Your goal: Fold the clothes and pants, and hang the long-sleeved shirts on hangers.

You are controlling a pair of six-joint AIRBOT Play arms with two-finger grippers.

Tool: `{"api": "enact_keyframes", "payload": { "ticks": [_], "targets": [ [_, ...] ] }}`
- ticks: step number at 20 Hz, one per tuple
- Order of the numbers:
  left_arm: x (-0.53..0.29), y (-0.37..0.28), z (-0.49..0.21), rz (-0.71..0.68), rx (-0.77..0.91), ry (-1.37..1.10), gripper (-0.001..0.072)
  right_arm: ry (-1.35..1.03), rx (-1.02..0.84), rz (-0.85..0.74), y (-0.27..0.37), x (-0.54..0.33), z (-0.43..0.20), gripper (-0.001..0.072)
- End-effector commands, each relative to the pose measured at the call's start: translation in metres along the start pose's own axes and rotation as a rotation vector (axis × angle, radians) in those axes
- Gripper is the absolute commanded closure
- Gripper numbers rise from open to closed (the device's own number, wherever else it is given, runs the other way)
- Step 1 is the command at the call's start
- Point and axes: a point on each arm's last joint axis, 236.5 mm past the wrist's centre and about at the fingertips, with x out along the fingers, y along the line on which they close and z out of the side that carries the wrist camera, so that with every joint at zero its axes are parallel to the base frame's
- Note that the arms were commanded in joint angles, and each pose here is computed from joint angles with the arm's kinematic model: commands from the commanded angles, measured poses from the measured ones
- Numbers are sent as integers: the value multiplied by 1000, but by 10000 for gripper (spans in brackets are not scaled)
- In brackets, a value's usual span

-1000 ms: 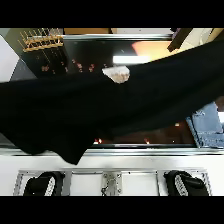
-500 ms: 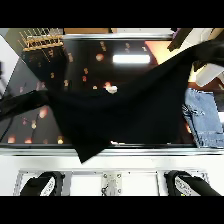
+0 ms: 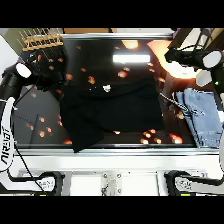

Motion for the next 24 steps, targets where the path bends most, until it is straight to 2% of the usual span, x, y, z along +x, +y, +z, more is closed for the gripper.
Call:
{"api": "enact_keyframes", "payload": {
  "ticks": [1,6,9,11,12,17,23,24],
  "targets": [
    [-4,30,-28,38,-46,111,-13,132,-61,-47,-17,-34,-26,138],
    [17,81,-165,91,-203,345,-13,312,-73,-49,-12,-78,-110,138],
    [37,83,-213,47,-313,402,-13,362,-64,-22,-2,-88,-150,138],
    [47,71,-221,-13,-350,390,-8,381,-61,-2,5,-92,-165,138],
    [51,67,-222,-26,-362,380,108,387,-59,9,8,-92,-168,138],
    [64,56,-228,-21,-309,402,115,388,-46,32,16,-91,-169,138],
    [72,48,-223,-47,-332,423,117,390,-47,32,16,-92,-170,138],
    [74,45,-225,-45,-319,423,157,391,-46,30,15,-92,-170,138]
  ]
}}
